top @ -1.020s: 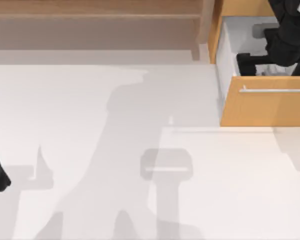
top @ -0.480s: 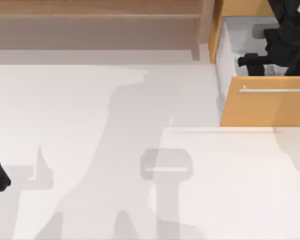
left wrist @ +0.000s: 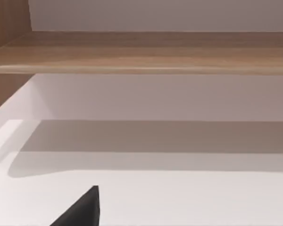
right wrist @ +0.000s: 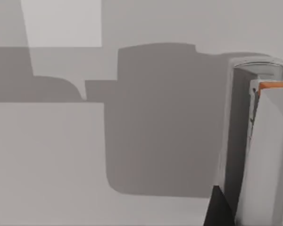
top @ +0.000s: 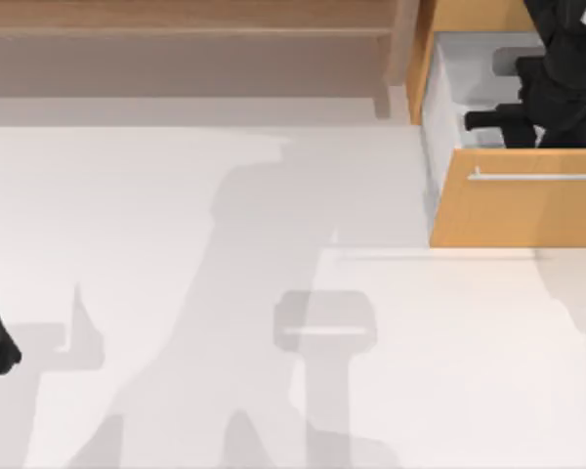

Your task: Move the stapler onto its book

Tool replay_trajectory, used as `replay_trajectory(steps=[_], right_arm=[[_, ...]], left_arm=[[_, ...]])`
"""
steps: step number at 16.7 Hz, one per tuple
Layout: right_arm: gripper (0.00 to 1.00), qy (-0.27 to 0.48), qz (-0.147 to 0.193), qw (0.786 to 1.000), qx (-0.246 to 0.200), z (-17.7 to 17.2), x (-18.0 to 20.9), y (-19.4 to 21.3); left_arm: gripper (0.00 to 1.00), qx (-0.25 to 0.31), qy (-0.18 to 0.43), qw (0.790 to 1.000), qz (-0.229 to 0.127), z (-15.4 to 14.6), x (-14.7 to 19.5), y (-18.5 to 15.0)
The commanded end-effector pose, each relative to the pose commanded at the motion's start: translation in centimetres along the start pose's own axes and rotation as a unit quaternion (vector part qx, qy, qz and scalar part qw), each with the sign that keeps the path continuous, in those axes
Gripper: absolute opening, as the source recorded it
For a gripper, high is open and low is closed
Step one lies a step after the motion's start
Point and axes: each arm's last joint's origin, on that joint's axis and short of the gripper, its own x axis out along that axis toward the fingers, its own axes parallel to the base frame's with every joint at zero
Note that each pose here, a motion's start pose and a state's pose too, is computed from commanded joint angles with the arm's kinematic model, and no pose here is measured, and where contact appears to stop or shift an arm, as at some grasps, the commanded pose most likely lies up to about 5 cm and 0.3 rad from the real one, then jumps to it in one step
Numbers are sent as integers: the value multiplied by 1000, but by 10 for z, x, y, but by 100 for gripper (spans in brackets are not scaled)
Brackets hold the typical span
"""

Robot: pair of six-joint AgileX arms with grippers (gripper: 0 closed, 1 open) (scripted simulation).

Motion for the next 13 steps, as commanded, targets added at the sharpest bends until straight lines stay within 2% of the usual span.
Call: replay_trajectory(steps=[8, 11, 13], right_arm=[[0, 0, 0, 1000, -1, 0, 0, 1], [0, -11, 7, 1000, 7, -4, -20, 0], [0, -31, 18, 999, 18, -11, -46, -1]], left_arm=[[100, 0, 0, 1000, 0, 0, 0, 0], [100, 0, 0, 1000, 0, 0, 0, 0], [100, 0, 0, 1000, 0, 0, 0, 0]])
